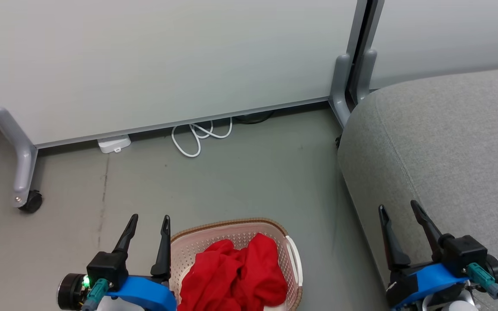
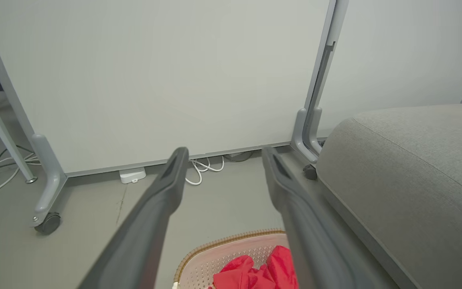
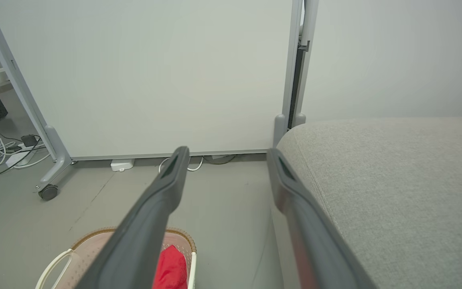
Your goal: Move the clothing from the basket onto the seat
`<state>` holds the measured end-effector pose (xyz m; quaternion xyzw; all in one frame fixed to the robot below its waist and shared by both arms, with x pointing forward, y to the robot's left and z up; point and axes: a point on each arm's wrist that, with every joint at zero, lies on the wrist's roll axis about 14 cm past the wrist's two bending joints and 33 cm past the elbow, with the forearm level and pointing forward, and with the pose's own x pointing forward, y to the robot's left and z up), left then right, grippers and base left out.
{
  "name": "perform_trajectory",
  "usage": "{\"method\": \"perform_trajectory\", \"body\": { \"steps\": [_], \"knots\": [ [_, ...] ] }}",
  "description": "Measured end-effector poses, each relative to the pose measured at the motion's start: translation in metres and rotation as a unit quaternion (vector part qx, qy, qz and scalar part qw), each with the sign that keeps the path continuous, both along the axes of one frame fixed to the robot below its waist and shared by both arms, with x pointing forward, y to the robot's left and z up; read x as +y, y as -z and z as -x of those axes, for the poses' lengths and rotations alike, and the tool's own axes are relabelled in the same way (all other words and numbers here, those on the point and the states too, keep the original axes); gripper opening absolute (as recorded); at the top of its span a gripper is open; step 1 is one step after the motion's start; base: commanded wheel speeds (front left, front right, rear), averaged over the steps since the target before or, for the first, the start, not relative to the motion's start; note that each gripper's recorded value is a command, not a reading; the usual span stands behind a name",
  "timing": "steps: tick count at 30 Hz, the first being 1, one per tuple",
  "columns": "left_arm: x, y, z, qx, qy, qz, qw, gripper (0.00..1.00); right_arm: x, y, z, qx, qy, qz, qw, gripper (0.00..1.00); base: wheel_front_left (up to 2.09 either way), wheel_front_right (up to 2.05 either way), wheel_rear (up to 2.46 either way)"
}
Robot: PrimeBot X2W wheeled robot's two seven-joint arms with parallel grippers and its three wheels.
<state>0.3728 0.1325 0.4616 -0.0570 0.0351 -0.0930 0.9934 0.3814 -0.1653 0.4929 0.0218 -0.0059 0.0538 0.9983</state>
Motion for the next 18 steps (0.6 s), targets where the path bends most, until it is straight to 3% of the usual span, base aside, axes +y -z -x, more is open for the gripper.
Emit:
{"method": "perform_trajectory", "body": {
  "steps": [11,18],
  "knots": [
    [-0.022,0.045,-0.021,0.061,0.062,-0.036,0.996,1.0,-0.01,0.011,-0.012,0.011,0.015,-0.012,1.0,1.0,0.0,0.0,0.0],
    [-0.047,0.101,-0.032,0.13,0.13,-0.072,0.98,1.0,-0.022,0.026,-0.024,0.027,0.031,-0.008,0.999,1.0,0.0,0.0,0.0]
  ]
}}
